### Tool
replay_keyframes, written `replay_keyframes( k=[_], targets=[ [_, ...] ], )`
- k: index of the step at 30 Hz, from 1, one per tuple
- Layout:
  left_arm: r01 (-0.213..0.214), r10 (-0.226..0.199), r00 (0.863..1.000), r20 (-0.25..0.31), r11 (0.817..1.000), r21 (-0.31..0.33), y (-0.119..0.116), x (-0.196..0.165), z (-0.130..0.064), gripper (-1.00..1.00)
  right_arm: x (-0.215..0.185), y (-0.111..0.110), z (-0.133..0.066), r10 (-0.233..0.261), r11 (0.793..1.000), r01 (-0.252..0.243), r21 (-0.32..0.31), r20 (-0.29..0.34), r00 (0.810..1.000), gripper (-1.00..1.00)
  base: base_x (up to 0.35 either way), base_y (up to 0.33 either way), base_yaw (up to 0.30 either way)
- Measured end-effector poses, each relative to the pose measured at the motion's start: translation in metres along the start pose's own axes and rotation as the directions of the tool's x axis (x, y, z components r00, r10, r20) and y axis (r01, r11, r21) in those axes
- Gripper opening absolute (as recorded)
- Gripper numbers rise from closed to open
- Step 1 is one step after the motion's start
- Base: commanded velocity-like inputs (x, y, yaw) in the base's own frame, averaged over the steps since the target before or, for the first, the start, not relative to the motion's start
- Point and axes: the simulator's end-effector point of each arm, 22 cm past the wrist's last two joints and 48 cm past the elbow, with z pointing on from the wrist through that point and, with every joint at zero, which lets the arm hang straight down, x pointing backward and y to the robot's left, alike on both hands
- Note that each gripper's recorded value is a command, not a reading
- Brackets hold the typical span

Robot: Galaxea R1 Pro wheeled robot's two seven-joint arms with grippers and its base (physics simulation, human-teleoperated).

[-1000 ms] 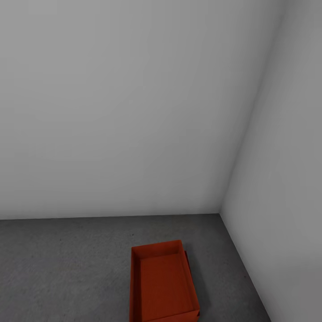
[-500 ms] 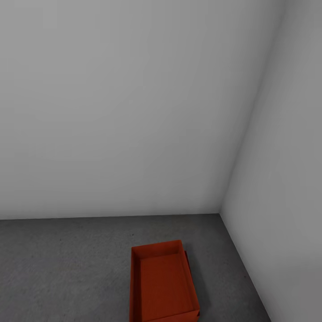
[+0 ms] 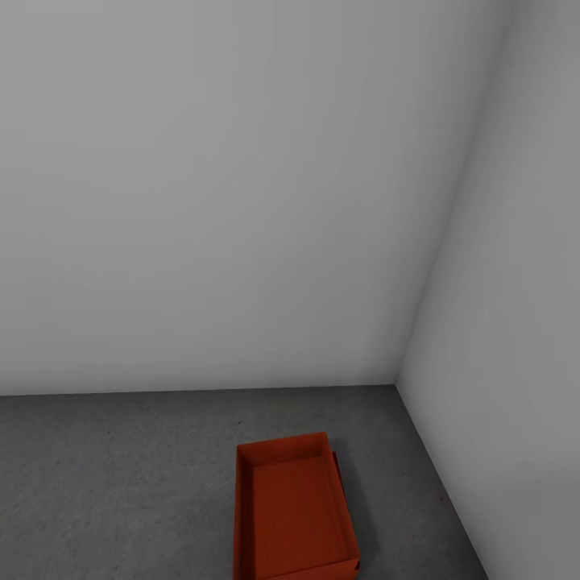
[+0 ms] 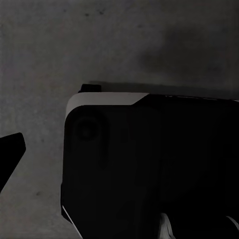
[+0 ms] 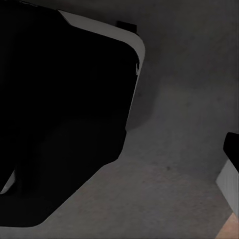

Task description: Move the two storage containers from the living room to the garage. In the garage, place one container on the floor and stack the other container on top of it (either order is fine).

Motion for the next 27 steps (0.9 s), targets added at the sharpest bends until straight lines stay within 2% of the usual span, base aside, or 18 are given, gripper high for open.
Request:
replay_keyframes(
  k=[27],
  targets=[
    [0.000, 0.000, 1.000, 0.000, 1.000, -0.001, 0.0001, 0.0000, 0.0000, 1.00, 0.0006, -0.0002, 0.0000, -0.005, 1.000, 0.005, 0.001, -0.001, 1.000, 1.00, 0.000, 0.000, 0.000]
  ],
)
